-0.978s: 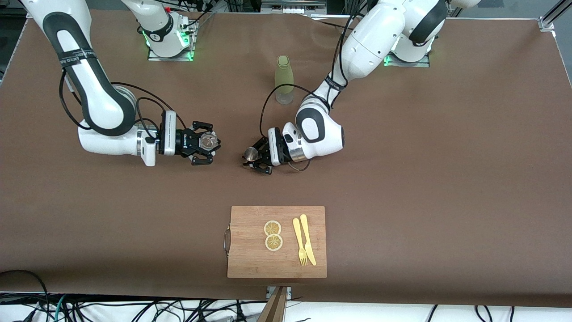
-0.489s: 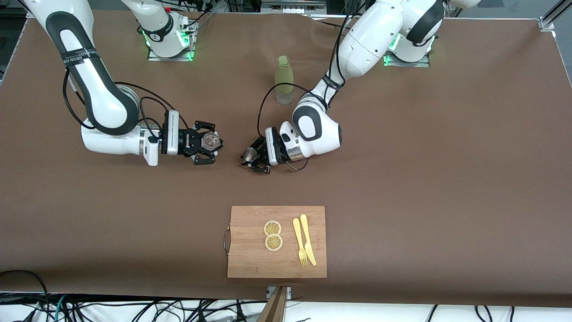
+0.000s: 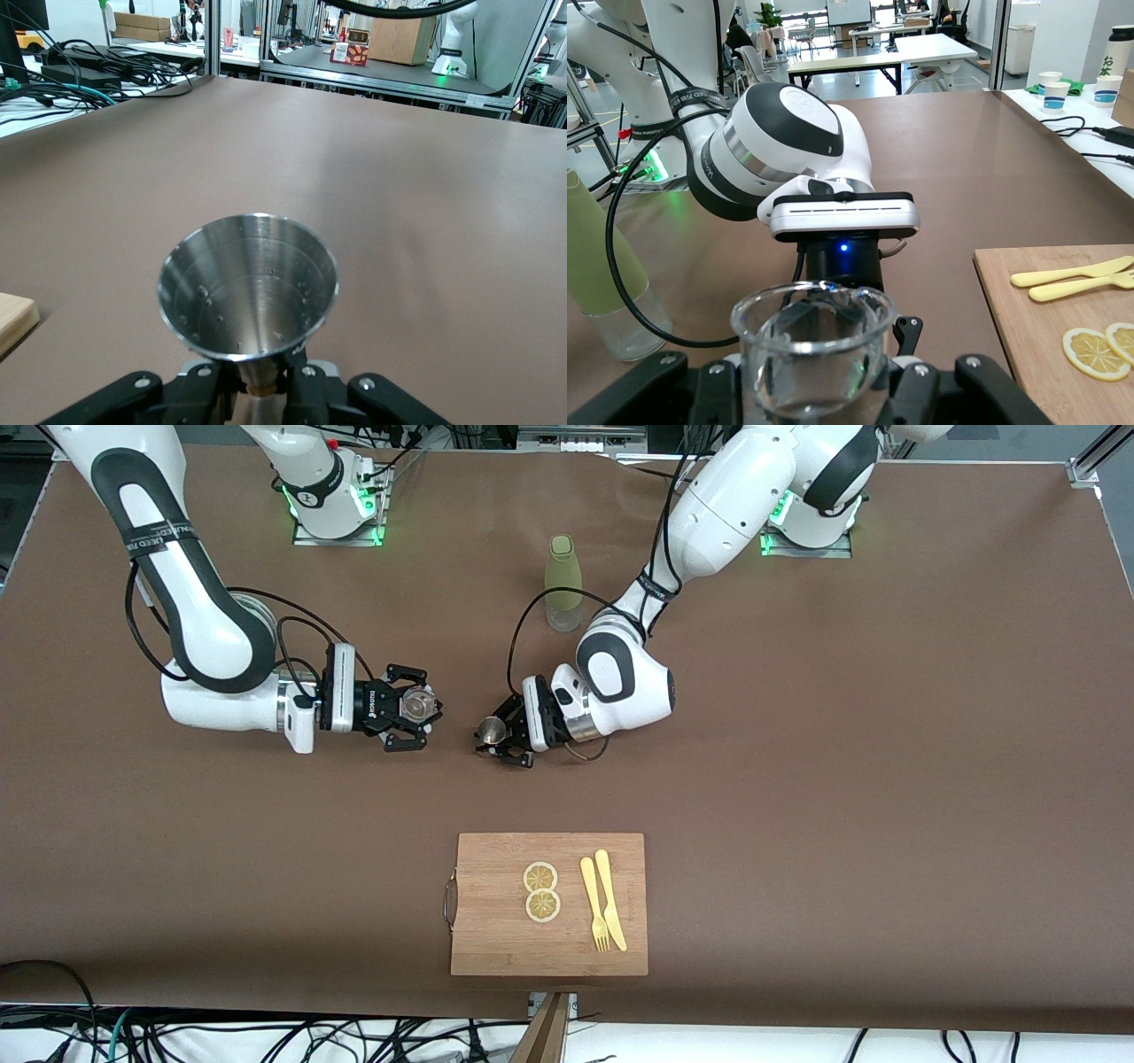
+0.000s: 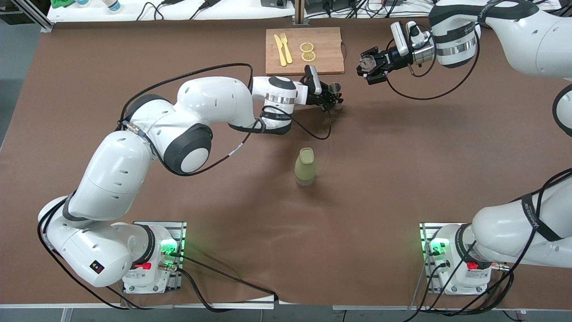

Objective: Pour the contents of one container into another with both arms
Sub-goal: 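Tilt the glass cup over the jigger held by the left gripper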

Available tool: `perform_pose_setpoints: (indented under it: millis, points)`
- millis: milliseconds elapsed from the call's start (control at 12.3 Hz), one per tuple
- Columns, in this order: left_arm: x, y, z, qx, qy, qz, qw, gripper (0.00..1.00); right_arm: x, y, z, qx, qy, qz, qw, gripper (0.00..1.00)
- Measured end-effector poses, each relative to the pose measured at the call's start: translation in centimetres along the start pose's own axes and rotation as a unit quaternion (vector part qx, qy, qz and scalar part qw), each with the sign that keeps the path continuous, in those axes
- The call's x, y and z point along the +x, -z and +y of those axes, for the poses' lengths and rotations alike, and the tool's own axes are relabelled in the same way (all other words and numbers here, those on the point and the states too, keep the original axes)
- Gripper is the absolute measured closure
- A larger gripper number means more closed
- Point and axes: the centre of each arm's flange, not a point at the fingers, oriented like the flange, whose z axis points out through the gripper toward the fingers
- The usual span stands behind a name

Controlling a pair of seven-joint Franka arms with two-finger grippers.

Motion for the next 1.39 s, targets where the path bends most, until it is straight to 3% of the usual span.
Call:
perform_pose_setpoints:
  millis: [978,1385]
  points:
    - [-0.2,-0.3,0.5,0.007,-0.001,-0.012,1.0,0.76,2.8,-3.4,-2.3,-0.022,-0.005,-0.057,0.998,0.86]
    - [-0.1,-0.4,0.8,0.016,0.01,-0.02,1.0,0.76,2.4,-3.7,-2.4,-0.032,-0.008,-0.069,0.997,0.86]
